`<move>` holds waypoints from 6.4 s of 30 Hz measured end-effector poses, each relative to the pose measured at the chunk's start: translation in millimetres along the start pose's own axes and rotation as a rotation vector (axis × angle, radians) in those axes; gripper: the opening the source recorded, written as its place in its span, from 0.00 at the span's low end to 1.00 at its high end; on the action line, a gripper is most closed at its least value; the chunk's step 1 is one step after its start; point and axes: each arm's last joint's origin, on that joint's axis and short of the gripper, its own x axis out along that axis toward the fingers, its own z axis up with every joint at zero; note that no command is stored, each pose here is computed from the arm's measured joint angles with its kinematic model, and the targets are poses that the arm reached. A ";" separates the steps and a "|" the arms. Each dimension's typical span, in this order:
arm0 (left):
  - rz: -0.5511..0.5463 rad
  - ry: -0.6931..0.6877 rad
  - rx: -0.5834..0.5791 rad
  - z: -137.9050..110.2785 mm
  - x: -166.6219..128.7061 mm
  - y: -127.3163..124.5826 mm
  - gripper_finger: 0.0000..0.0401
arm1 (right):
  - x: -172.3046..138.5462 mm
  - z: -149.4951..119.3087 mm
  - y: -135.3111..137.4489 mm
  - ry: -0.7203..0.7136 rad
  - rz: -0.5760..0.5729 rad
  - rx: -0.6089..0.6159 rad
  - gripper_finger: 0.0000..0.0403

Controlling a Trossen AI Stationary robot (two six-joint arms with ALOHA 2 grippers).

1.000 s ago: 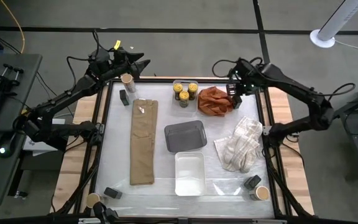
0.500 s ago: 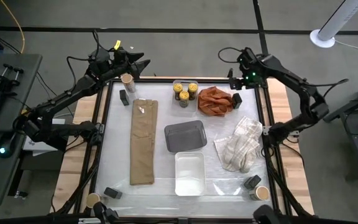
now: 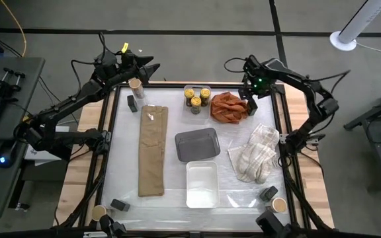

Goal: Sort spices by type
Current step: Put the top right black seasoning bottle into the black bin, then put the bottom left black seasoning can into the black bin

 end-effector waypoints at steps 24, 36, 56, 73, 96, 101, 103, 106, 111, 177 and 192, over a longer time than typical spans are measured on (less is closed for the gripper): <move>-0.115 0.019 0.062 -0.3 -0.1 -3.6 0.73 | 61.9 5.3 24.1 0.223 -0.178 -0.050 0.47; -0.322 0.095 -0.041 -6.3 2.2 -21.8 0.73 | -35.1 -53.9 20.9 -0.001 -0.206 -0.146 0.26; -0.264 0.795 0.060 -118.0 -64.0 -192.8 0.57 | -74.9 -179.4 173.3 -0.311 0.570 -0.797 0.26; 0.092 0.813 0.133 -245.6 -48.1 -175.0 0.01 | 18.4 -164.6 224.9 -0.186 0.263 -0.907 0.26; 0.052 0.701 0.343 -241.6 18.9 -122.6 0.00 | 18.0 -140.9 256.2 -0.143 -0.068 -1.247 0.26; 0.039 0.765 0.324 -234.9 10.4 -120.1 0.00 | 21.2 -142.4 253.4 -0.107 -0.093 -1.262 0.26; 0.052 0.815 0.304 -229.6 0.5 -120.0 0.00 | 21.9 -143.1 251.7 -0.091 -0.101 -1.263 0.26; 0.075 0.851 0.236 -221.9 -15.5 -125.7 0.00 | 22.3 -147.4 248.6 -0.022 -0.084 -1.257 0.26; -0.002 0.806 0.087 -232.1 -43.5 -151.8 0.00 | 22.0 -158.3 252.9 0.010 -0.025 -1.275 0.26; -0.293 0.623 -0.066 -186.1 -69.8 -173.8 0.00 | -12.2 -110.1 218.7 -0.134 0.011 -1.157 0.62; -0.876 1.187 0.468 -84.5 -189.5 -265.1 0.08 | -119.2 -135.0 185.3 -0.513 0.351 -0.778 0.63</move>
